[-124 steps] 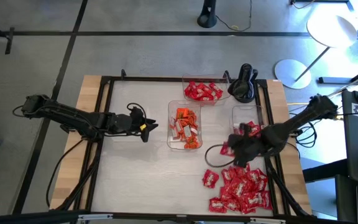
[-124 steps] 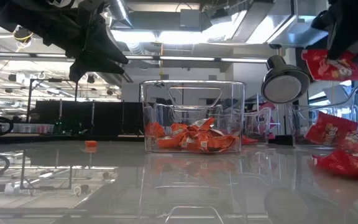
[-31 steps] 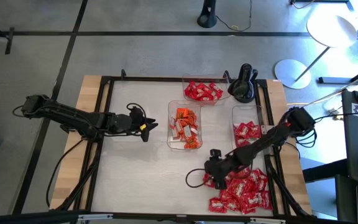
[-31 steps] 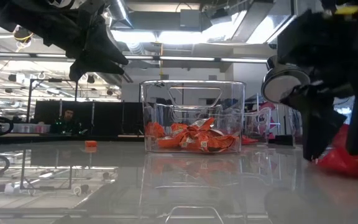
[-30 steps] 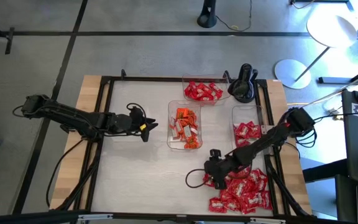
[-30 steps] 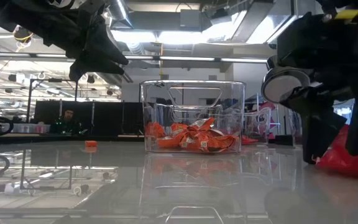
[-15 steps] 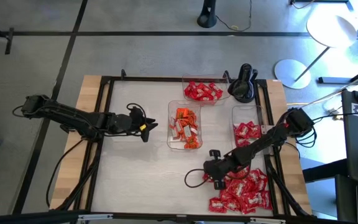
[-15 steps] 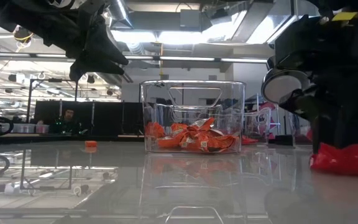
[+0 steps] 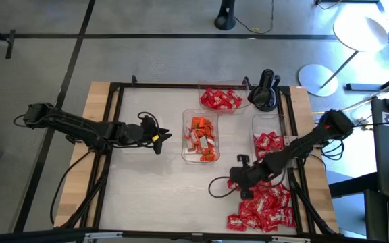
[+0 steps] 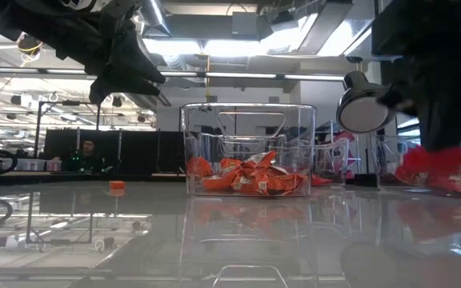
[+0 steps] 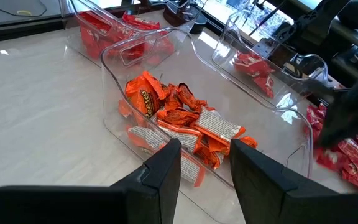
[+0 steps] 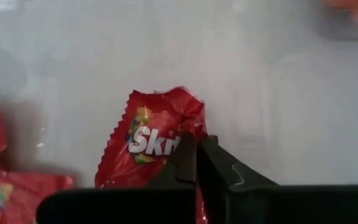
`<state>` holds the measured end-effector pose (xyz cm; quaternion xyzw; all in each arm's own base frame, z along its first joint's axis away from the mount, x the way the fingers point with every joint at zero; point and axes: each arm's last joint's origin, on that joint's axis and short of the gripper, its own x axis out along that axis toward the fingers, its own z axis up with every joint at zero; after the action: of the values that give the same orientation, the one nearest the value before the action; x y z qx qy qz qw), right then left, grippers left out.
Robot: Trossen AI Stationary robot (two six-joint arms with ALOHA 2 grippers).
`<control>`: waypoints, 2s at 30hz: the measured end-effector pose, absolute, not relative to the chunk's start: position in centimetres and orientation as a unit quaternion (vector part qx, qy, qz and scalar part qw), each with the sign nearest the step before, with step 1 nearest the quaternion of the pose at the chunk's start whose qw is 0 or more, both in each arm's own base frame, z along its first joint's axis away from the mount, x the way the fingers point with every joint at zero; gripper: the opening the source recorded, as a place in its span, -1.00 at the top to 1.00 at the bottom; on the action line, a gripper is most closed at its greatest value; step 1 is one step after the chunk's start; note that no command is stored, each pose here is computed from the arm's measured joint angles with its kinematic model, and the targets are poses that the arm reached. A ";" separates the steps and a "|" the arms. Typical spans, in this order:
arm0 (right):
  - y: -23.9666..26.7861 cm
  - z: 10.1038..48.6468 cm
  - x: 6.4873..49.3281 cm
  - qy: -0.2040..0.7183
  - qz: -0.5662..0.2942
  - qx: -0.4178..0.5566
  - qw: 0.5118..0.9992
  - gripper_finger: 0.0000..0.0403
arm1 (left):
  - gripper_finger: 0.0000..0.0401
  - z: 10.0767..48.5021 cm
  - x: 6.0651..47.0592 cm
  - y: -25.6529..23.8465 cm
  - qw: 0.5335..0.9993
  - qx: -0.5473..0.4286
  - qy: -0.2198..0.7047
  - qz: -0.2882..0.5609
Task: Sort candy
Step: Put the red candy pack into the bottom right transparent bin
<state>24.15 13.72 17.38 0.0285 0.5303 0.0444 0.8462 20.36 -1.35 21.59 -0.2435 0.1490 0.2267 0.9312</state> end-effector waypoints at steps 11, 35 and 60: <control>8.7 24.5 17.3 0.483 -0.126 0.027 0.866 0.99 | 0.36 21.6 20.4 -1.4 0.930 -0.250 0.146 0.227; 4.4 24.4 10.3 0.491 -0.301 0.118 0.809 0.76 | 0.36 21.6 20.4 -1.4 0.930 -0.250 0.147 0.228; 9.2 26.9 17.8 0.297 -0.019 0.166 0.940 -0.21 | 0.36 21.6 20.4 -1.3 0.930 -0.245 0.146 0.230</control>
<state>17.84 9.24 26.86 0.1665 0.2969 -0.0190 0.9401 20.37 -1.31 21.62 -0.2450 0.1460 0.2303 0.9304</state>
